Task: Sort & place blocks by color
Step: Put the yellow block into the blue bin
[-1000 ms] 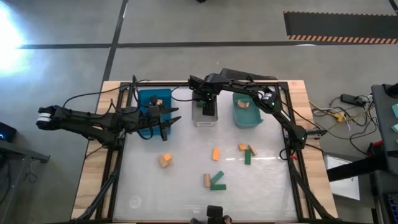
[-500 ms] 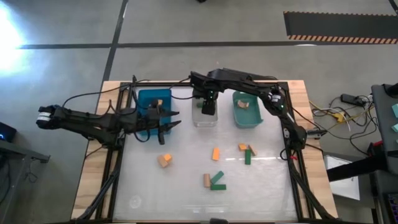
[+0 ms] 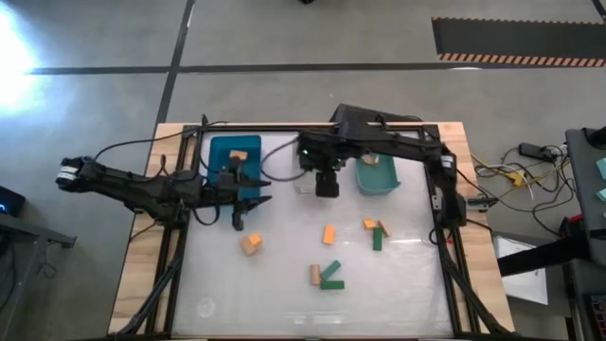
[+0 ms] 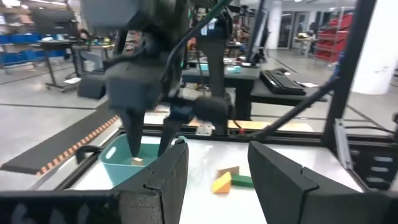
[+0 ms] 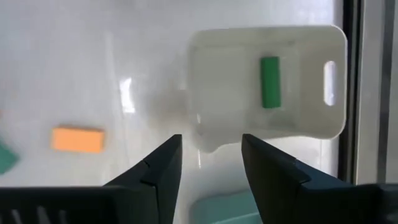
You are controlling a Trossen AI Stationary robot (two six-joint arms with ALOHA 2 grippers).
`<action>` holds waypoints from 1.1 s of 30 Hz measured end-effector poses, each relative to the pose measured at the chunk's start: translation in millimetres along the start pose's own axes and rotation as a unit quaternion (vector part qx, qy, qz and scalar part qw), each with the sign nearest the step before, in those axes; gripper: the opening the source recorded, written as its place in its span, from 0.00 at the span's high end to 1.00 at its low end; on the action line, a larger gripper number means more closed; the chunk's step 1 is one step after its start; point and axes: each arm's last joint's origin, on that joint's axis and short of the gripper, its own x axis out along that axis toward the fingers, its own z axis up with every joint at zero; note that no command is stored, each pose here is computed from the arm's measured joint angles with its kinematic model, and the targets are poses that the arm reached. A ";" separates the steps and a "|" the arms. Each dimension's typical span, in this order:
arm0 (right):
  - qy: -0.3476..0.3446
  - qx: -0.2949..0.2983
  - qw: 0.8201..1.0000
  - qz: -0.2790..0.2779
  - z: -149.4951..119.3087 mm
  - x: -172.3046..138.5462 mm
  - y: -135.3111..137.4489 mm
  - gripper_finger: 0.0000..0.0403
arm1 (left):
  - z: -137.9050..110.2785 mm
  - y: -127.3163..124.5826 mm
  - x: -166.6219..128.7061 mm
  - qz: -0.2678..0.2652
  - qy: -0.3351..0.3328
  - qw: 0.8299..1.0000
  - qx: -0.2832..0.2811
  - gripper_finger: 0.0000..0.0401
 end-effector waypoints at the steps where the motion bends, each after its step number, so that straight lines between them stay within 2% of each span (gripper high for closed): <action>1: -0.004 -0.007 1.000 0.002 -2.5 -4.6 7.0 0.62 | -0.3 -1.8 -0.3 -0.005 0.001 1.000 0.000 0.62; 6: -0.019 -0.021 0.999 0.038 -17.3 -14.7 39.4 0.63 | -2.8 -9.9 -0.8 -0.025 0.010 1.000 0.000 0.62; 14: -0.054 -0.036 0.996 0.056 -51.6 -10.4 81.2 0.66 | -5.4 -19.4 -1.2 -0.048 0.019 0.998 -0.038 0.62; 21: -0.128 -0.042 0.988 0.070 -78.3 -4.3 103.3 0.67 | -31.6 -30.0 10.0 -0.044 0.112 0.987 -0.107 0.62; 24: -0.161 -0.048 0.983 0.075 -86.9 -1.1 108.1 0.66 | -47.0 -36.0 18.7 -0.029 0.174 0.975 -0.135 0.62; 27: -0.189 -0.045 0.978 0.076 -94.5 0.6 107.3 0.67 | -59.5 -41.5 25.7 -0.004 0.246 0.956 -0.160 0.62; 33: -0.215 -0.046 0.973 0.075 -108.9 4.4 105.5 0.68 | -75.9 -50.5 38.1 0.049 0.397 0.896 -0.194 0.62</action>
